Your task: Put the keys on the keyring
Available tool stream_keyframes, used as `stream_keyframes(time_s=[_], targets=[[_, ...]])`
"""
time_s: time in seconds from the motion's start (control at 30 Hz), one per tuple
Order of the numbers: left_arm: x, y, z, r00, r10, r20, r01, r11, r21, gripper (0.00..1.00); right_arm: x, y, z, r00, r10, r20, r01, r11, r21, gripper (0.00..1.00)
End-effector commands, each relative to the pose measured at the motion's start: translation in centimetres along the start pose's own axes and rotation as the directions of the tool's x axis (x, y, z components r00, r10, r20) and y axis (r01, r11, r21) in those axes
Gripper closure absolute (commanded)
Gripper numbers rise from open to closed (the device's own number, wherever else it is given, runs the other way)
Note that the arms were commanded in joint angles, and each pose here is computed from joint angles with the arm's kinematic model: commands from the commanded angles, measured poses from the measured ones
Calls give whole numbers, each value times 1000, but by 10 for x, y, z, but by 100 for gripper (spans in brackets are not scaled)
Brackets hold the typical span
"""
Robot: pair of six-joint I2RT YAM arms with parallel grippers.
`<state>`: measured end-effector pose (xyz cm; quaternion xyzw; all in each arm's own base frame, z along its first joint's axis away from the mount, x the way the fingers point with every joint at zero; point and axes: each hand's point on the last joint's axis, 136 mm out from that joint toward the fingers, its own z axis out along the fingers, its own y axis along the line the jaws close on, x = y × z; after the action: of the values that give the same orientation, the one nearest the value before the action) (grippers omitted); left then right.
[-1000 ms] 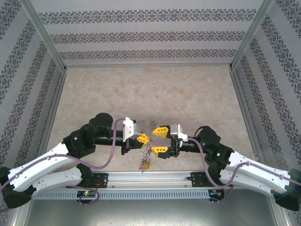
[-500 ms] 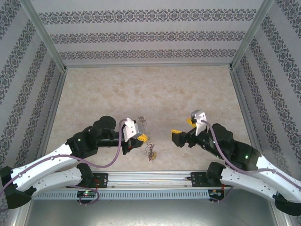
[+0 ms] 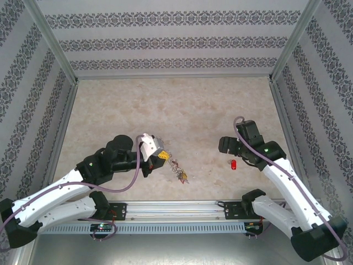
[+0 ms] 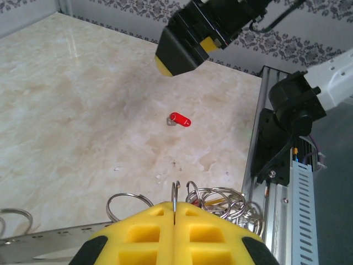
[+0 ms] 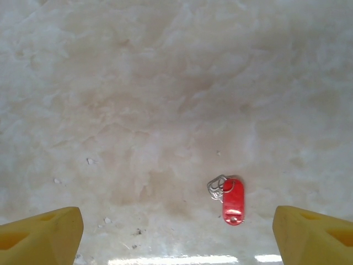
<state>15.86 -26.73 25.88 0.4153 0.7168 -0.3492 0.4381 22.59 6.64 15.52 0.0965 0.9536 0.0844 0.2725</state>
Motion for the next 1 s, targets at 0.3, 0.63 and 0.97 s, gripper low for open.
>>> stream_keyframes(time_s=[0.3,0.63,0.97], targets=[[-21,11,3,982,-143,121,131,986,104,100,28,-22,87,942,315,-119,-307,948,87,11],[-30,7,-4,973,-150,176,124,981,147,100,29,-27,114,899,426,-97,-413,901,131,10],[-30,9,-3,970,-163,180,135,978,157,100,47,-41,120,887,447,-115,-420,885,200,10]])
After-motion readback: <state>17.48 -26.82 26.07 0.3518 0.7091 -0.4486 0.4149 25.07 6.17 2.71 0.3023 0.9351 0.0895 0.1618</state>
